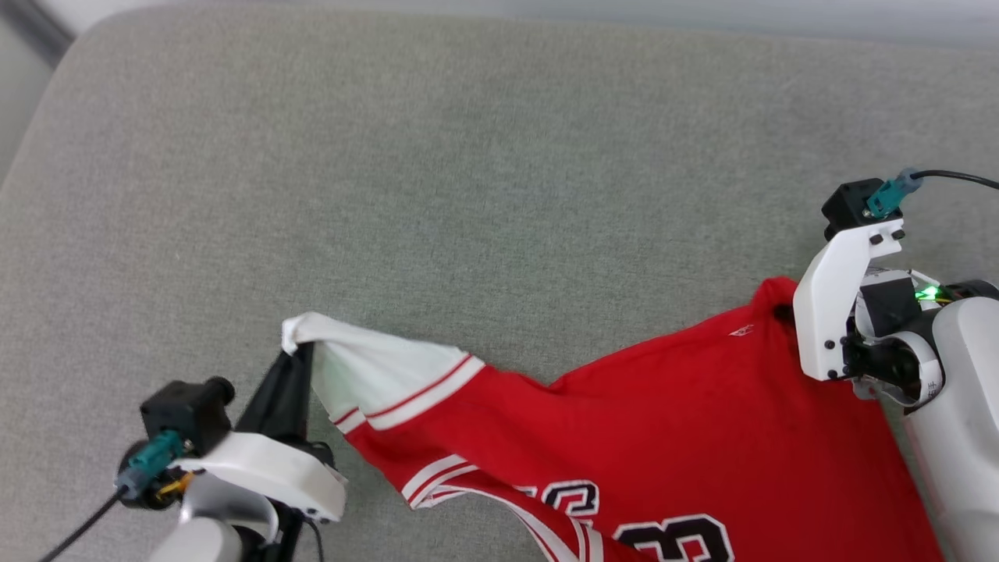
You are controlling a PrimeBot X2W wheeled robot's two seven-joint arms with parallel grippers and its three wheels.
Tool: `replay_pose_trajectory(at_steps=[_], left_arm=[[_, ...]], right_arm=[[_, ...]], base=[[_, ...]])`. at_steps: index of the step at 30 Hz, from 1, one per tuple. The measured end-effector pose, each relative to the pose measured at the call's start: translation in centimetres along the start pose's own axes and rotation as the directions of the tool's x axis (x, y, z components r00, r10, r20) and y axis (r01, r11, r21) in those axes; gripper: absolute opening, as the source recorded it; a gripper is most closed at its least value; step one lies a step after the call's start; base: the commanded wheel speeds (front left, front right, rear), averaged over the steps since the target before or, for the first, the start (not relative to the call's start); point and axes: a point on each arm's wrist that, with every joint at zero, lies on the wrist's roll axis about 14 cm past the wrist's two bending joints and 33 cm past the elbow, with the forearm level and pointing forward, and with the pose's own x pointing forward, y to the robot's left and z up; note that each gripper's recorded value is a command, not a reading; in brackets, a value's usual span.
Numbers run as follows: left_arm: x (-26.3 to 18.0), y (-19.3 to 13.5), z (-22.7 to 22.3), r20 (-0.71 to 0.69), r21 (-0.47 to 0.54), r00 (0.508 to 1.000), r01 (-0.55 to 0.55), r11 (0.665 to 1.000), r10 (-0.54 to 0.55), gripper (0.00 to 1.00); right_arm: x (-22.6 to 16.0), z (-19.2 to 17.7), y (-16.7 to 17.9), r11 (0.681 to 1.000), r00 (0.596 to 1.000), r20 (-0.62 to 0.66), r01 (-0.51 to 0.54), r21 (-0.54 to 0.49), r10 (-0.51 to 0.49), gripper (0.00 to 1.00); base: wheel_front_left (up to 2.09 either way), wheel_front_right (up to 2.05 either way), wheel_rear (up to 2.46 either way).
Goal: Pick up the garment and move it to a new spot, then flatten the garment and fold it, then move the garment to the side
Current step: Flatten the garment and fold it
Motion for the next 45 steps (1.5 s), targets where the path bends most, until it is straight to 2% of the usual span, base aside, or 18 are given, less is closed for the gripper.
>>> replay_pose_trajectory(at_steps=[6, 9, 15, 16, 17, 18, 21, 22, 23, 25, 26, 29, 33, 34, 36, 42, 44, 45], left_arm=[[1.2, -0.5, 5.1, 0.116, 0.095, 0.991, 0.049, 0.994, -0.060, 0.00], [2.8, -1.7, 10.2, 0.216, 0.147, 0.969, 0.086, 0.985, -0.117, 0.00], [5.3, -4.6, 17.6, 0.315, 0.196, 0.930, 0.129, 0.972, -0.187, 0.00], [5.3, -4.6, 17.6, 0.315, 0.196, 0.930, 0.129, 0.972, -0.187, 0.00], [5.7, -5.1, 18.7, 0.325, 0.204, 0.925, 0.135, 0.970, -0.197, 0.00], [6.7, -6.0, 20.9, 0.349, 0.210, 0.913, 0.143, 0.967, -0.210, 0.00], [8.3, -7.1, 24.1, 0.386, 0.220, 0.895, 0.145, 0.965, -0.223, 0.00], [8.8, -7.2, 25.3, 0.404, 0.220, 0.888, 0.139, 0.965, -0.220, 0.00], [8.8, -7.2, 25.3, 0.404, 0.220, 0.888, 0.139, 0.965, -0.220, 0.00], [9.8, -7.6, 27.8, 0.448, 0.230, 0.866, 0.130, 0.965, -0.223, 0.00], [10.8, -8.2, 30.3, 0.492, 0.230, 0.841, 0.123, 0.965, -0.225, 0.00], [12.3, -8.9, 33.7, 0.550, 0.240, 0.802, 0.114, 0.964, -0.232, 0.00], [13.9, -9.6, 37.5, 0.621, 0.274, 0.743, 0.090, 0.958, -0.248, 0.00], [15.4, -9.8, 39.2, 0.655, 0.282, 0.713, 0.077, 0.956, -0.251, 0.00], [16.6, -9.7, 39.6, 0.665, 0.280, 0.705, 0.071, 0.957, -0.247, 0.00], [21.1, -8.5, 37.9, 0.654, 0.258, 0.721, 0.070, 0.964, -0.228, 0.00], [23.0, -7.9, 36.1, 0.630, 0.250, 0.745, 0.073, 0.965, -0.220, 0.00], [27.0, -6.7, 30.6, 0.550, 0.238, 0.810, 0.082, 0.968, -0.203, 0.00]], right_arm=[[-3.8, 3.4, -1.2, 0.996, 0.972, 0.222, 0.084, -0.024, -0.076, 0.00], [-7.5, 6.5, -2.2, 0.990, 0.911, 0.391, 0.141, -0.002, -0.129, 0.00], [-13.8, 10.9, -3.7, 0.976, 0.777, 0.596, 0.209, 0.059, -0.202, 0.00], [-13.8, 10.9, -3.7, 0.976, 0.777, 0.596, 0.209, 0.059, -0.202, 0.00], [-14.9, 11.7, -4.0, 0.974, 0.751, 0.626, 0.217, 0.071, -0.212, 0.00], [-17.0, 13.2, -4.4, 0.967, 0.697, 0.679, 0.240, 0.083, -0.231, 0.00], [-19.9, 16.0, -5.2, 0.959, 0.608, 0.754, 0.260, 0.108, -0.250, 0.00], [-20.6, 17.0, -5.4, 0.958, 0.580, 0.774, 0.265, 0.114, -0.252, 0.00], [-20.6, 17.0, -5.4, 0.958, 0.580, 0.774, 0.265, 0.114, -0.252, 0.00], [-22.0, 19.1, -5.6, 0.954, 0.524, 0.813, 0.274, 0.121, -0.254, 0.00], [-23.5, 21.3, -6.1, 0.947, 0.464, 0.847, 0.294, 0.128, -0.258, 0.00], [-25.7, 24.6, -6.6, 0.942, 0.365, 0.897, 0.306, 0.139, -0.251, 0.00], [-27.4, 28.3, -6.9, 0.934, 0.264, 0.936, 0.329, 0.141, -0.234, 0.00], [-27.9, 30.6, -7.3, 0.929, 0.206, 0.953, 0.343, 0.142, -0.222, 0.00], [-27.6, 31.8, -7.4, 0.926, 0.182, 0.960, 0.351, 0.137, -0.211, 0.00], [-23.6, 34.2, -8.2, 0.929, 0.203, 0.958, 0.351, 0.120, -0.201, 0.00], [-21.1, 34.4, -8.6, 0.931, 0.242, 0.948, 0.346, 0.114, -0.206, 0.00], [-14.3, 33.7, -9.5, 0.939, 0.350, 0.912, 0.332, 0.094, -0.215, 0.00]], base=[[0.00, 0.00, 0.00], [0.00, 0.00, 0.00], [0.00, 0.00, 0.00], [0.00, 0.00, 0.00], [0.00, 0.00, 0.00], [0.00, 0.00, 0.00], [0.00, 0.00, 0.00], [0.00, 0.00, 0.00], [0.00, 0.00, 0.00], [0.00, 0.00, 0.00], [0.00, 0.00, 0.00], [0.00, 0.00, 0.00], [0.00, 0.00, 0.00], [0.00, 0.00, 0.00], [0.00, 0.00, 0.00], [0.00, 0.00, 0.00], [0.00, 0.00, 0.00], [0.00, 0.00, 0.00]])
